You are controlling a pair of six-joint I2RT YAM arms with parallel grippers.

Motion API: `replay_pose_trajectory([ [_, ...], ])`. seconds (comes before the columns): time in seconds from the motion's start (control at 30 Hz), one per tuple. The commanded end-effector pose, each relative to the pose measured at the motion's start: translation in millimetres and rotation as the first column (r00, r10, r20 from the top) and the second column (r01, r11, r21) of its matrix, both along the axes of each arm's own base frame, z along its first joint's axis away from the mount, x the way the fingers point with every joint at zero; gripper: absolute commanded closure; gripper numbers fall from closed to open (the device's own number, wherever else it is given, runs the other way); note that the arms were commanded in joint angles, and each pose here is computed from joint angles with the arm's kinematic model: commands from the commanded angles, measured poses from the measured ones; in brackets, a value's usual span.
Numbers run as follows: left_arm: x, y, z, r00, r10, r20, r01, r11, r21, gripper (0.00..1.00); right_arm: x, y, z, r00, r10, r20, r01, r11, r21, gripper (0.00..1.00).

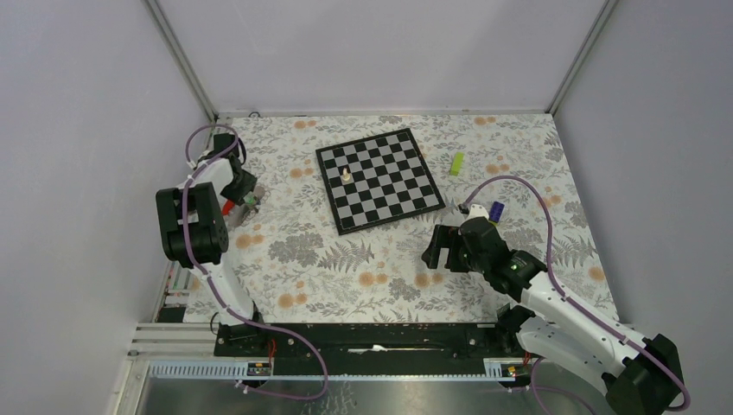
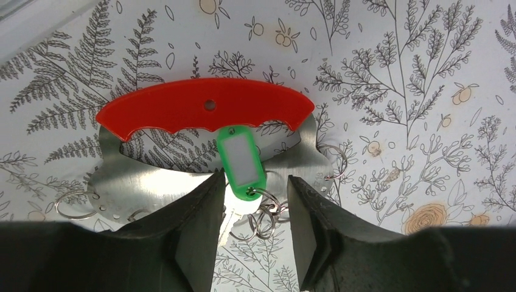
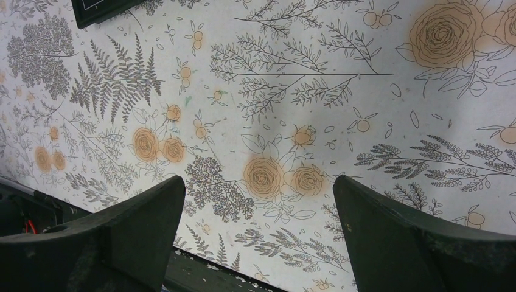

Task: Remove the keys from the keyring
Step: Pick up the keyring from the center of the board.

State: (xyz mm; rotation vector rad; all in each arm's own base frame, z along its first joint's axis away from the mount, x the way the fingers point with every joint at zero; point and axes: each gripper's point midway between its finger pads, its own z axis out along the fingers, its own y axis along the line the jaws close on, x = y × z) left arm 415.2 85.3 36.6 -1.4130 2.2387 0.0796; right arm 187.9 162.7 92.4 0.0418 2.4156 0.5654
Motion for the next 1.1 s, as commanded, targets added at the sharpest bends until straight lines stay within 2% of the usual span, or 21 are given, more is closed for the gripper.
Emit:
replay_pose_trajectory([
  [0.0, 6, 9, 15, 0.999, 0.041, 0.002, -0.041, 0.999, 0.019, 0.53, 3, 3, 3, 1.000, -0.004, 0.013, 0.004, 1.000, 0.020, 0.00],
  [0.8, 13, -7, 9, 0.998, 0.045, -0.035, -0.047, 0.997, -0.059, 0.56, -1, -1, 3, 0.999, -0.030, 0.026, 0.029, 0.999, 0.041, 0.00],
  [1.07, 13, -11, 12, 0.999, 0.038, -0.035, -0.040, 0.997, -0.058, 0.63, -1, -2, 2, 0.999, -0.030, 0.031, 0.029, 0.999, 0.040, 0.00],
])
